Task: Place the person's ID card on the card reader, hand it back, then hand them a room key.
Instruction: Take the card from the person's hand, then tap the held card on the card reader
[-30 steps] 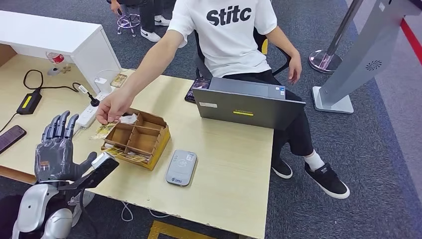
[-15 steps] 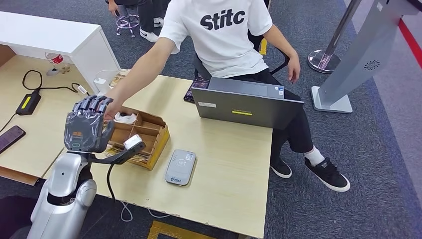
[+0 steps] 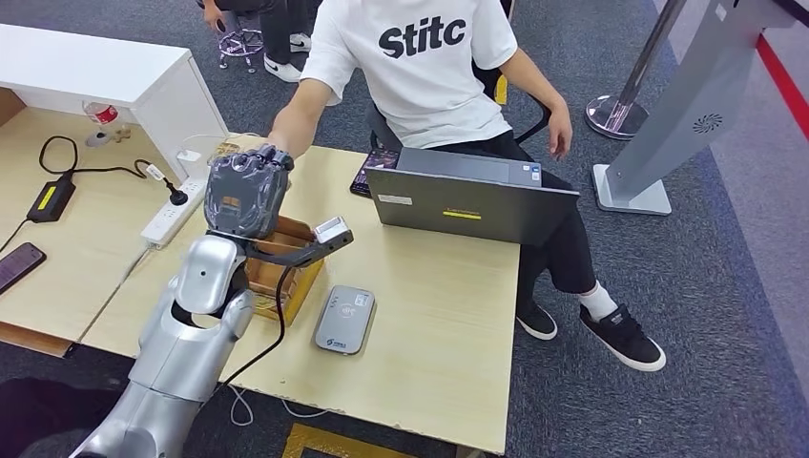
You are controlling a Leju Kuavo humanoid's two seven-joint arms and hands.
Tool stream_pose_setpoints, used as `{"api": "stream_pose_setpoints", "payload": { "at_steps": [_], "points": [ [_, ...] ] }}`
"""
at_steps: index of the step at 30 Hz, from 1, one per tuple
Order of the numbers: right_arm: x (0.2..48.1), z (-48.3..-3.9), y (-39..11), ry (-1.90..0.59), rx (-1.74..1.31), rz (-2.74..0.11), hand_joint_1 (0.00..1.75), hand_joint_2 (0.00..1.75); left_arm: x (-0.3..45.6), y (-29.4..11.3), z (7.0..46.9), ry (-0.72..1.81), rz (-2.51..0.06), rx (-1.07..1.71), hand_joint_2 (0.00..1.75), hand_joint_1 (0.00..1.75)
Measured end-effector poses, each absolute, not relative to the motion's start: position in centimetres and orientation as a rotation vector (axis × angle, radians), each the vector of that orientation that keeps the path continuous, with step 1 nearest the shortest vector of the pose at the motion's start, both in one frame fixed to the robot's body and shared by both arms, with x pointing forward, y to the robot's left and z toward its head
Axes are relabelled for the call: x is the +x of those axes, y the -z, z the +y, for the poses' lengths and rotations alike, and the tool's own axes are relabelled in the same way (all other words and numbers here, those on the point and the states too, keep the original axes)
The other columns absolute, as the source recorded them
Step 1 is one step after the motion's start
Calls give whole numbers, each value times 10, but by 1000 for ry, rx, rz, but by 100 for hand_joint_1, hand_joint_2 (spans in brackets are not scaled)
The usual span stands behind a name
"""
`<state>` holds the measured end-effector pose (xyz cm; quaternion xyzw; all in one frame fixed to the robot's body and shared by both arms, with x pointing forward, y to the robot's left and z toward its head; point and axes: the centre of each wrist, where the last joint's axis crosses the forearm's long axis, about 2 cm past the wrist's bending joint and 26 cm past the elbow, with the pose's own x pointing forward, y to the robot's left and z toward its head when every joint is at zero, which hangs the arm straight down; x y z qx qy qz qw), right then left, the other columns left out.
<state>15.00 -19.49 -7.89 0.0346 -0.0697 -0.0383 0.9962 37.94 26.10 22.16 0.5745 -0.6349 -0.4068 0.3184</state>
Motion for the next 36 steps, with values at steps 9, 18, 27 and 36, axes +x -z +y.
{"api": "stream_pose_setpoints", "payload": {
  "at_steps": [9,18,27,36],
  "points": [
    [152,-195,78,95,67,-130,0,175,390,-228,240,1070,-1716,1480,175,43],
    [152,-196,78,114,69,-129,0,175,390,-225,224,1173,-1832,1391,175,175],
    [152,-197,78,126,69,-128,0,175,383,-209,214,1228,-1852,1311,175,175],
    [156,-201,78,134,97,-119,0,175,376,-199,203,1302,-1882,1174,175,175]
  ]
}}
